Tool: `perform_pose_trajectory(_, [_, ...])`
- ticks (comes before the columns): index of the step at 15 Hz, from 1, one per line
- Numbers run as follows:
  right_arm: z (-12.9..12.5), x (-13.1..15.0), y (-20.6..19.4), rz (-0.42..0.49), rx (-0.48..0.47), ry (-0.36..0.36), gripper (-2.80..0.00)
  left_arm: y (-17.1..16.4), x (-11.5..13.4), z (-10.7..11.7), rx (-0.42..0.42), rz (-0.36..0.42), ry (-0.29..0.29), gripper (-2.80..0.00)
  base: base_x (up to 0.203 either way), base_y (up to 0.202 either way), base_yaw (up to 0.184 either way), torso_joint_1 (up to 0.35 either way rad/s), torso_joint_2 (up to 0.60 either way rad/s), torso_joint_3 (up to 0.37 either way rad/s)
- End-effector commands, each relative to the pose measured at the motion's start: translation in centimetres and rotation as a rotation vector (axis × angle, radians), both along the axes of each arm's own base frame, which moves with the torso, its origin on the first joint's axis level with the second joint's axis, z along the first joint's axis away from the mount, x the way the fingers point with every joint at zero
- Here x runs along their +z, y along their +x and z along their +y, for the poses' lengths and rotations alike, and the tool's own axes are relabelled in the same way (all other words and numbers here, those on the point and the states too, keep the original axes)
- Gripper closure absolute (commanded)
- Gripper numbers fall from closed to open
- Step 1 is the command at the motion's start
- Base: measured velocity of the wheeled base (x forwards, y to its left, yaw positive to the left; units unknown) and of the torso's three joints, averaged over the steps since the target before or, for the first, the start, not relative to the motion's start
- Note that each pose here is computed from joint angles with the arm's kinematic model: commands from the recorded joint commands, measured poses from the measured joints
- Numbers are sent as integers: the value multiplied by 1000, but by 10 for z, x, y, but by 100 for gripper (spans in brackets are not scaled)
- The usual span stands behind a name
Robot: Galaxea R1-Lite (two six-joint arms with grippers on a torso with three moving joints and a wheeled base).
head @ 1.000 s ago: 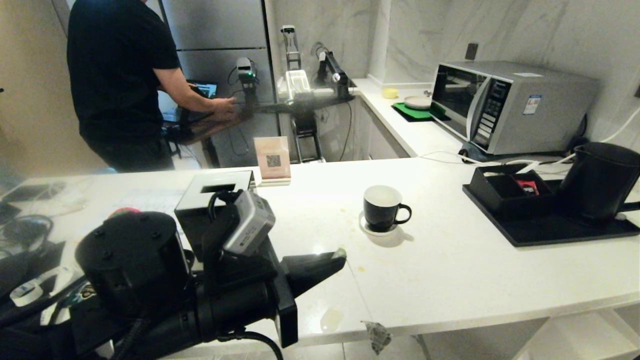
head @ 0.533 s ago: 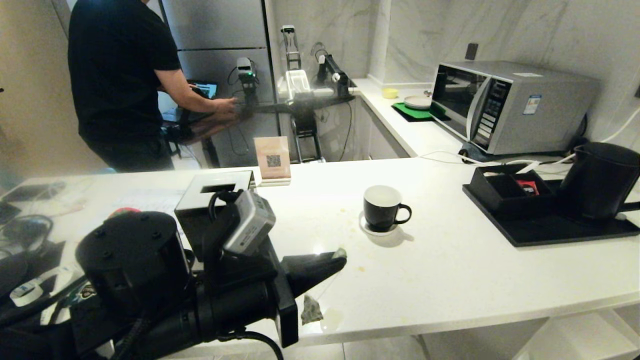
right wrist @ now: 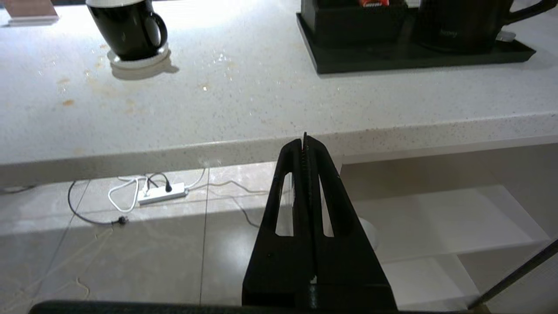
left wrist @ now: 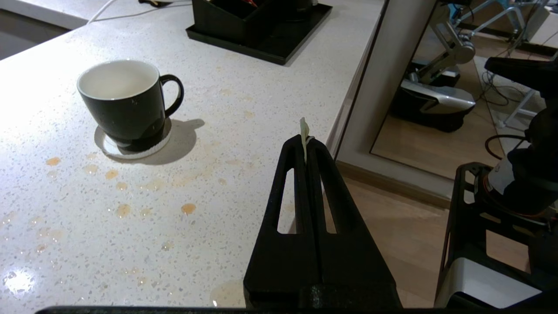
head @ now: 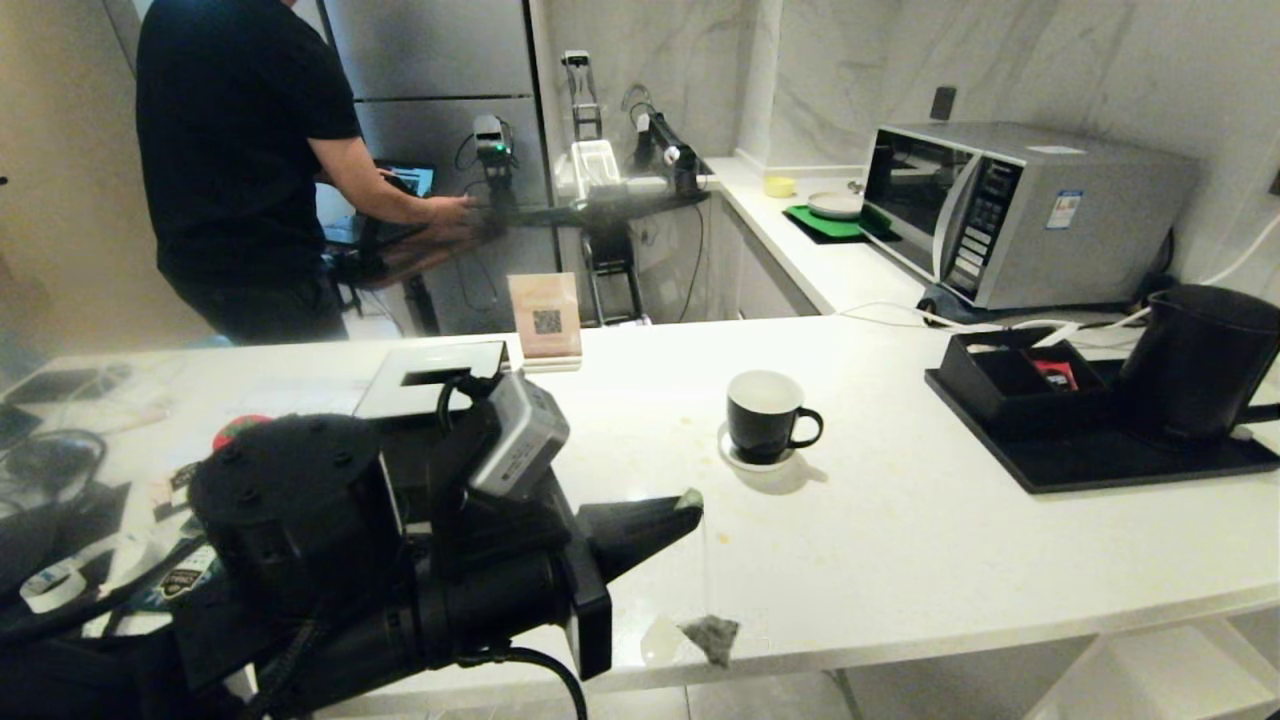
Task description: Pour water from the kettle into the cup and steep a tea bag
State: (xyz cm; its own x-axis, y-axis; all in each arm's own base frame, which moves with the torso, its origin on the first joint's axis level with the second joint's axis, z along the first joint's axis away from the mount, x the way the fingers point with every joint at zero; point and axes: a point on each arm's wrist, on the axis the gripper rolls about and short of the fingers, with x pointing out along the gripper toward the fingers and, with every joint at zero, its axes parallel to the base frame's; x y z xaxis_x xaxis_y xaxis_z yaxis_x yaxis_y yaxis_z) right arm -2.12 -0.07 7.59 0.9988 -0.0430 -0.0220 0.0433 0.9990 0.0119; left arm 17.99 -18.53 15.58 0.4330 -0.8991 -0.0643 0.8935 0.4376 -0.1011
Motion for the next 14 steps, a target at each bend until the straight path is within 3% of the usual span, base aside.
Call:
perform_pose_trajectory(1, [0, 0, -2, -22, 0, 1, 0, 2, 1, -1, 6, -2, -6, 0, 0, 0, 0, 0, 0, 0])
perform_pose_trajectory(14, [0, 0, -2, -22, -1, 1, 0, 4, -2, -2, 8, 3, 1, 0, 0, 0, 0, 0, 0, 0])
